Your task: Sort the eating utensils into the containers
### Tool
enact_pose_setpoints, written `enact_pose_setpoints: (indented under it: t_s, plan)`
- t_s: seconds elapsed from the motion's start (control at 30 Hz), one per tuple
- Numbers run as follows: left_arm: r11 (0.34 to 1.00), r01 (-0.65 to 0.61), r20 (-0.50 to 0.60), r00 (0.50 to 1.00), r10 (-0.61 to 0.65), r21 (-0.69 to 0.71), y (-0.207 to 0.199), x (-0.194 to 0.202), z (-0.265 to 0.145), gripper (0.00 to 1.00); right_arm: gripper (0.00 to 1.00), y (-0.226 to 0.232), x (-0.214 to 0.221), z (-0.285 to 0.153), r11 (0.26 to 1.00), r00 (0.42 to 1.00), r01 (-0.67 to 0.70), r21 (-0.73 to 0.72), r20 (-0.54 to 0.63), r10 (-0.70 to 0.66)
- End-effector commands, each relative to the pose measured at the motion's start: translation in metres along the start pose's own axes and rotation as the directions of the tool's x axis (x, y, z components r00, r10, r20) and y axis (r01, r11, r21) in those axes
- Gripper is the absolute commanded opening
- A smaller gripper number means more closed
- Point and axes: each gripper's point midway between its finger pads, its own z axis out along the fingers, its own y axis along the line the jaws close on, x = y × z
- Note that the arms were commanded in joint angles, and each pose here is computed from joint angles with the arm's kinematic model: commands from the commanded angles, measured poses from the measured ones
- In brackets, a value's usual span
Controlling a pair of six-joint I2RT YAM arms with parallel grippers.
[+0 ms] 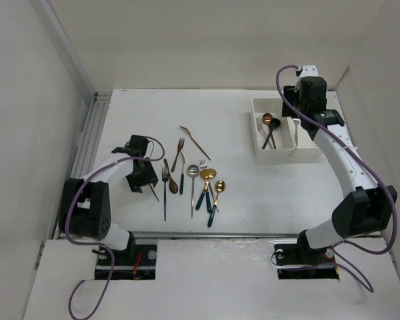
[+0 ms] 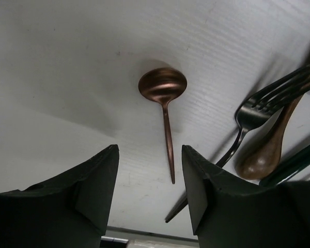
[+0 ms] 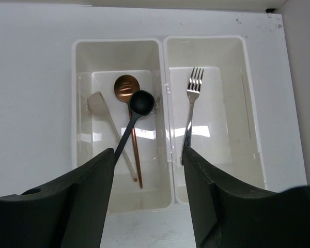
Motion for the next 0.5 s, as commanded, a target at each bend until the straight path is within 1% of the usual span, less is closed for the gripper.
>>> enact_pose_setpoints:
  t_s: [0.0, 0.1, 0.17, 0.2, 0.27, 0.33, 0.37, 0.4, 0.43, 0.47]
  plan:
    - [1.0, 0.026, 0.033, 0.999, -0.026, 0.014, -0.01, -0.009, 0.006, 0.49, 0.61, -0.003, -0.014, -0.01, 1.0, 0.998, -0.012, 0.003, 0.054, 0.012]
    - [1.0, 0.006, 0.054, 0.999, -0.005, -0.008, -0.009, -0.017, 0.014, 0.49, 0.61, -0.003, -0.014, -0.014, 1.0, 0.998, -0.005, -0.006, 0.065, 0.006]
    - [1.0, -0.017, 0.044, 0.999, 0.017, -0.013, -0.012, -0.017, 0.019, 0.49, 0.61, -0.003, -0.017, -0.014, 1.0, 0.997, -0.007, -0.006, 0.076, 0.008]
    - [1.0, -0.018, 0.037, 0.999, 0.018, -0.018, -0.011, -0.016, 0.021, 0.47, 0.61, -0.003, -0.021, -0.015, 1.0, 0.996, -0.009, -0.007, 0.085, 0.01]
    - [1.0, -0.021, -0.005, 1.0, 0.021, -0.019, -0.011, -0.008, 0.026, 0.47, 0.61, -0.006, -0.026, -0.017, 1.0, 0.995, -0.004, 0.003, 0.097, 0.004]
    - [0.999, -0.022, -0.012, 1.0, 0.022, -0.023, -0.011, -0.008, 0.03, 0.43, 0.61, -0.005, -0.028, -0.015, 1.0, 0.995, -0.004, 0.003, 0.097, 0.004]
    - [0.999, -0.024, -0.027, 0.999, 0.023, -0.033, -0.009, -0.003, 0.034, 0.38, 0.61, -0.01, -0.032, -0.016, 1.0, 0.994, -0.011, 0.012, 0.106, 0.01]
    - [0.999, -0.025, -0.037, 0.999, 0.024, -0.04, -0.008, -0.002, 0.036, 0.23, 0.61, -0.01, -0.037, -0.017, 1.0, 0.993, -0.014, 0.012, 0.116, 0.012]
    - [0.999, -0.025, -0.037, 0.999, 0.024, -0.04, -0.008, -0.002, 0.036, 0.16, 0.61, -0.01, -0.034, -0.014, 1.0, 0.994, -0.012, 0.012, 0.108, 0.01]
    - [0.999, -0.016, -0.043, 0.999, 0.015, -0.032, -0.009, -0.001, 0.036, 0.11, 0.61, -0.011, -0.04, -0.016, 1.0, 0.993, -0.006, 0.013, 0.121, 0.004]
